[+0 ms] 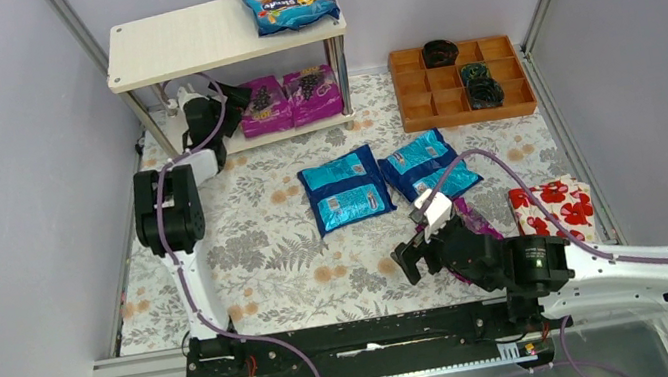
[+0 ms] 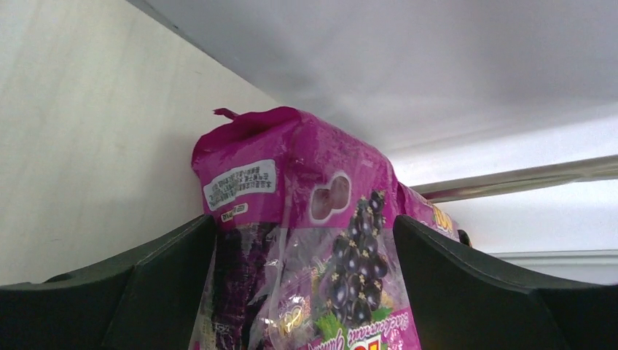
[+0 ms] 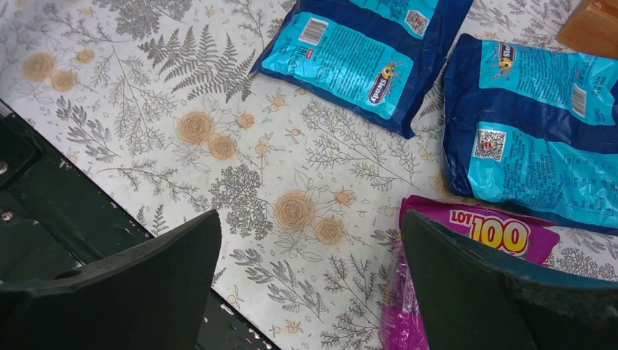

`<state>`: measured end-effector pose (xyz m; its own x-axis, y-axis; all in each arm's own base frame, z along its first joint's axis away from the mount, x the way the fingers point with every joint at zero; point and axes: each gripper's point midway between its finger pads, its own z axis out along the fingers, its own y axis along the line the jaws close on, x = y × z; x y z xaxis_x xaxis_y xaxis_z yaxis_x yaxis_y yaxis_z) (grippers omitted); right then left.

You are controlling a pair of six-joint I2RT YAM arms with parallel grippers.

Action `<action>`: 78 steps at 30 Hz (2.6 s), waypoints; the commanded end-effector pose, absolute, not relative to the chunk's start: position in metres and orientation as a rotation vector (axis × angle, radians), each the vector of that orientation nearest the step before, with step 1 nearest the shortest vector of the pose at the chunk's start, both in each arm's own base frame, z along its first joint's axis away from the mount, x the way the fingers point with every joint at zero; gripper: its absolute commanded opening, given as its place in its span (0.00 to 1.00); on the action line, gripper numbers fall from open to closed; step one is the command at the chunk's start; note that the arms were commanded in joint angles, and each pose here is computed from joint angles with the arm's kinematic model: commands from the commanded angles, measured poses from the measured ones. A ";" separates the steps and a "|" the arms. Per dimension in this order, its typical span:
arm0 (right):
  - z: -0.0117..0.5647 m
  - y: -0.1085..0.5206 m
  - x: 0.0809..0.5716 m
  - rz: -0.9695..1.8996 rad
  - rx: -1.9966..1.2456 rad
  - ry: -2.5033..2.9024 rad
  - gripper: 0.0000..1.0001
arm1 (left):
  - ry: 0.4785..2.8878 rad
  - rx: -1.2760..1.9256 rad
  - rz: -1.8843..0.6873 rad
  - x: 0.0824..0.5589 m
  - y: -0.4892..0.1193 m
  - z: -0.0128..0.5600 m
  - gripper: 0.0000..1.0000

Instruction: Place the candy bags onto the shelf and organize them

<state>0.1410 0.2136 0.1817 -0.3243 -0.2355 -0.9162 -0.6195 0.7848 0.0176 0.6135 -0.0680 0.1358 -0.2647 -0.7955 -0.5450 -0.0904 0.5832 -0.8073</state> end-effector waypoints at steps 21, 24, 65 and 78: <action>0.192 0.226 0.143 0.494 -0.564 1.917 1.00 | 1.836 -0.675 -1.001 0.466 -0.096 0.222 0.99; 0.188 0.229 0.144 0.480 -0.566 1.933 1.00 | 1.915 -0.545 -1.053 0.437 -0.122 0.229 0.99; 0.057 0.134 0.187 0.613 0.515 2.588 1.00 | 2.037 0.097 -1.191 0.356 -0.198 0.247 0.99; 0.103 0.266 0.197 1.130 0.240 2.466 1.00 | 2.068 0.059 -1.130 0.364 -0.192 0.230 0.99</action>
